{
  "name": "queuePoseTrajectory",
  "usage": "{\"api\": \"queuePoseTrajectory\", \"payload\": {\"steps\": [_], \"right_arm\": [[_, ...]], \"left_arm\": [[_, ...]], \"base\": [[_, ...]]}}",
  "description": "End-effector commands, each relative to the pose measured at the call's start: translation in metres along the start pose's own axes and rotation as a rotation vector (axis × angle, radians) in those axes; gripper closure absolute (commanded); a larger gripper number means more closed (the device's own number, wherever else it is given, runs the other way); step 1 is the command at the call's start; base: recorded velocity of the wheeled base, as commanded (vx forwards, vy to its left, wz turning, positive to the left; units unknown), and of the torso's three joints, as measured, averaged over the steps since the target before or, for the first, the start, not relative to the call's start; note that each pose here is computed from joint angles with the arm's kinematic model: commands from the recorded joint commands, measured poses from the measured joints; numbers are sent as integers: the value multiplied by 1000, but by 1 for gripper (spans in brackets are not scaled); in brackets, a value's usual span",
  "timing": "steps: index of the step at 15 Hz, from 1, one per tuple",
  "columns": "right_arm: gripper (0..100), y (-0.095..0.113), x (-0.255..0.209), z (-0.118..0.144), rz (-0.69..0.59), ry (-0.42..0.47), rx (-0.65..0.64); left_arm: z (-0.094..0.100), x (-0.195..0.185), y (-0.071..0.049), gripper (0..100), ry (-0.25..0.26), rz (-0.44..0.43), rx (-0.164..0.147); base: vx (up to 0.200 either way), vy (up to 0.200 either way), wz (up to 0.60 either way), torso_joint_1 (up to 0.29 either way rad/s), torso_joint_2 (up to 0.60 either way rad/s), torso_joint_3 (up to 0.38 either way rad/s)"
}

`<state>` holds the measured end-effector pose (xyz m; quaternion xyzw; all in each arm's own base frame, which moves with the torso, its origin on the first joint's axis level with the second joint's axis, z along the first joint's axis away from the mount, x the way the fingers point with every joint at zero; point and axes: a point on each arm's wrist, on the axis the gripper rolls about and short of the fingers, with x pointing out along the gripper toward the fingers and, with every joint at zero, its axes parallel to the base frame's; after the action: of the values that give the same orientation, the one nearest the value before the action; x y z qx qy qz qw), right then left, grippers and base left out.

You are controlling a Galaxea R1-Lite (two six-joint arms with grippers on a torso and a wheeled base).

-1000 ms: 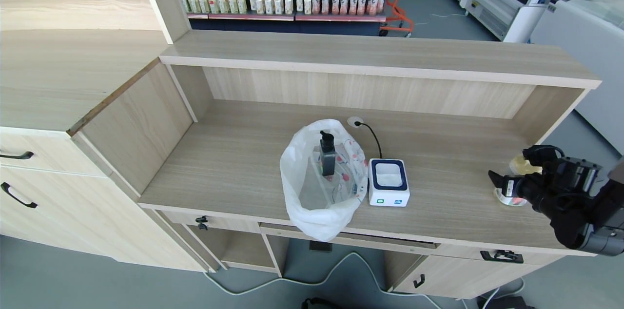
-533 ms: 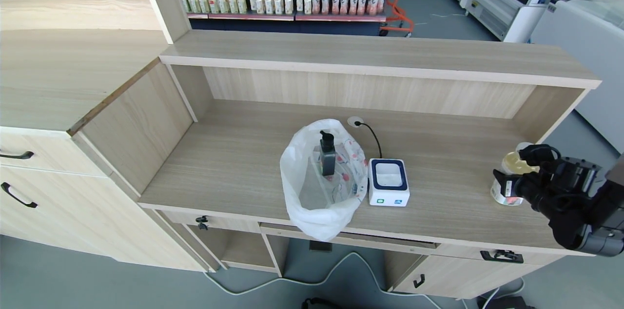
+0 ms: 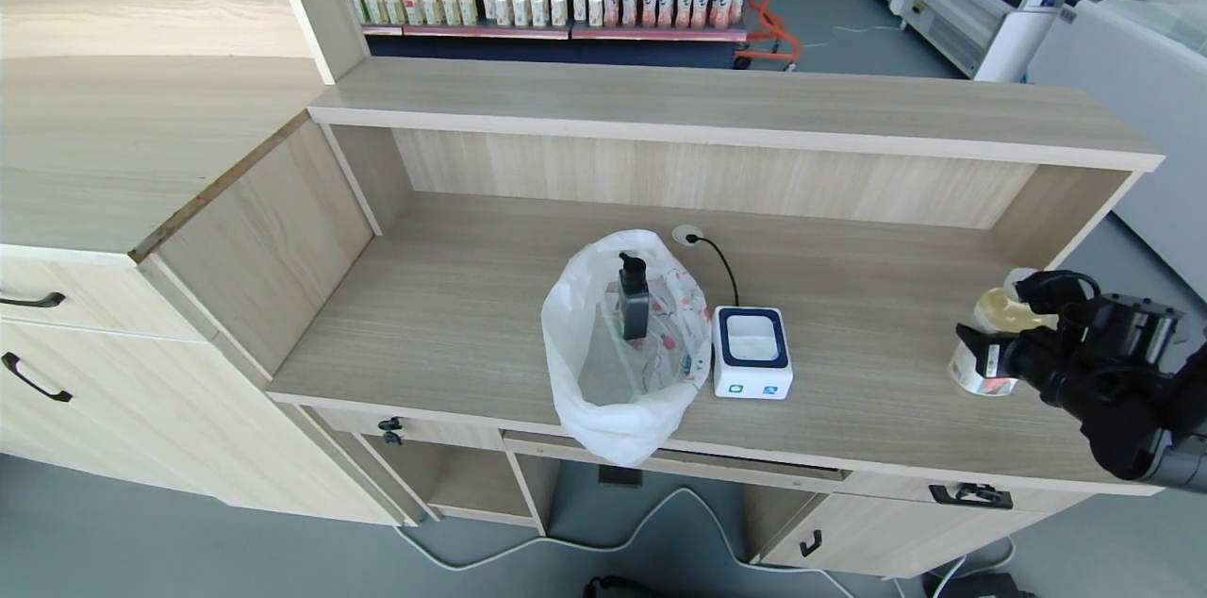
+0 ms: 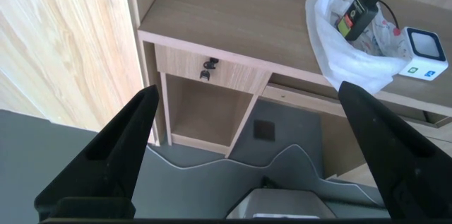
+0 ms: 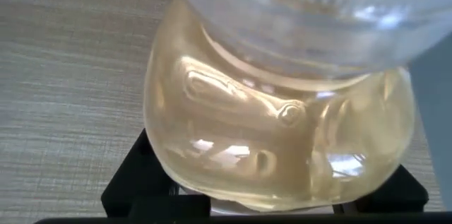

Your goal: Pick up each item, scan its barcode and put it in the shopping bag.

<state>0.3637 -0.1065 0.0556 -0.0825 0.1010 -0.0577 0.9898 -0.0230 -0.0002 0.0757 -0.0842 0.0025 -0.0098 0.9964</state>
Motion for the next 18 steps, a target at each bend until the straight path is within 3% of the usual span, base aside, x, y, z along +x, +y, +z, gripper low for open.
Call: {"api": "queuePoseTrajectory", "payload": {"steps": [1,4,6,12,18], "right_arm": [[100,4,-42,66,168,-75,86],[100,29,-109,132,640,-119,267],[100,49,-151,150,936,-113,334],[100,120,-225,175,1389,-89,350],[100,138,-270,185,1602,-120,311]], "left_arm": [[0,0,0,0,0,0,0],[0,0,0,0,0,0,0],[0,0,0,0,0,0,0],[0,0,0,0,0,0,0],[0,0,0,0,1,0,0]], "base": [[0,0,0,0,0,0],[0,0,0,0,0,0],[0,0,0,0,0,0],[0,0,0,0,0,0],[0,0,0,0,0,0]]}}
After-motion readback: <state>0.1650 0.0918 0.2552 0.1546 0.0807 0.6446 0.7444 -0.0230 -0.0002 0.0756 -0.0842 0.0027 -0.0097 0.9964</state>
